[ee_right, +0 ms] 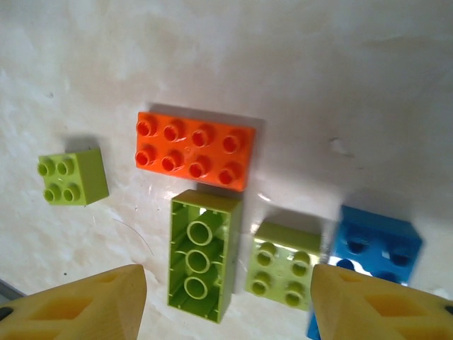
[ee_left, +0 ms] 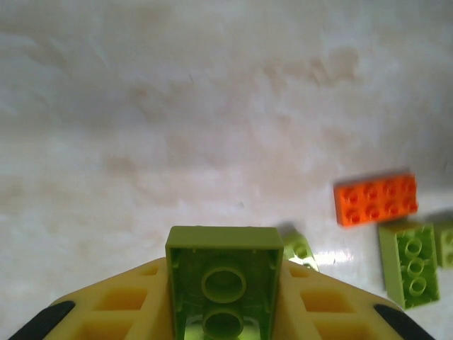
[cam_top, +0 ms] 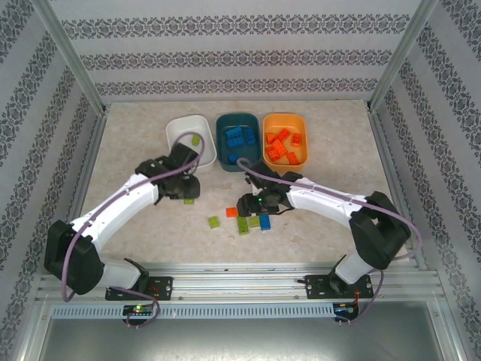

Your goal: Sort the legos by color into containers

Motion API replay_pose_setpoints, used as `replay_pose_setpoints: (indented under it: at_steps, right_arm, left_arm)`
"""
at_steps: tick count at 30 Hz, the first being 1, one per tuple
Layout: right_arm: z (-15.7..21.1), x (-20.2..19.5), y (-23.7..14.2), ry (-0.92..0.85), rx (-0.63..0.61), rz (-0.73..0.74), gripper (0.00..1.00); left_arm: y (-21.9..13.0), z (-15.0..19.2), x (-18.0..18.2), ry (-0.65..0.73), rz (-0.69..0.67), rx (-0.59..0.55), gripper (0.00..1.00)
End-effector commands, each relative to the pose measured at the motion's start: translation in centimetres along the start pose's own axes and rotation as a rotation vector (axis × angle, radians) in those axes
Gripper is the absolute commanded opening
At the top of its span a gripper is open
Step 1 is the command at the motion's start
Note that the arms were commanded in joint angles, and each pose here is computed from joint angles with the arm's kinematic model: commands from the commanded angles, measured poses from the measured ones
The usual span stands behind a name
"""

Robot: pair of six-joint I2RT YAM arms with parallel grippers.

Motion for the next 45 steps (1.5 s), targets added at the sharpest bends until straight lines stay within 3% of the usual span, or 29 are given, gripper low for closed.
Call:
replay_pose_setpoints:
  at_steps: [1,13,19,27,35,45]
  right_arm:
    - [-0.2,0.7,0.9,-0.043,0.028,0.084,0.63]
    - [1.3,2.2,3.0,-0.076,0.086,0.17,0.64]
    - [2.4,2.7,3.8,-0.09,0.117,0.193,0.64]
    - [3.1,2.4,4.4,-0.093,0.133,0.219,0.63]
    - [2.8,2.5,4.2,-0.105,0.114,0.247,0.61]
    - [2.6,4.5,2.9,-0.155,0.063,0.256,0.6]
  left_arm:
    - [-0.3,-2.9,1.1,0.043,0.002,0.03,0.33]
    - [6.7,-14.0,3.1,-0.029,-0.042,0.048,0.33]
    - [10.4,-16.8,3.6,-0.032,-0.074,0.083,0.33]
    - [13.1,-17.9,4.0,-0.043,-0.077,0.119,0.34]
    - [13.0,-18.1,3.8,-0.05,-0.065,0.122,0.54]
    - [8.5,-18.1,3.1,-0.055,-0.005,0.059,0.58]
Point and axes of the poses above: each hand's point on the last joint's axis, 136 mm out from that joint toward the fingers, its own y axis out along the fingers, its own x axis along the line the jaws close on, z = x × y, the point moved 5 cm from there along -y, back along the fingers, and after that the axes turned 6 degrees about -y, right-handed, at the moved point
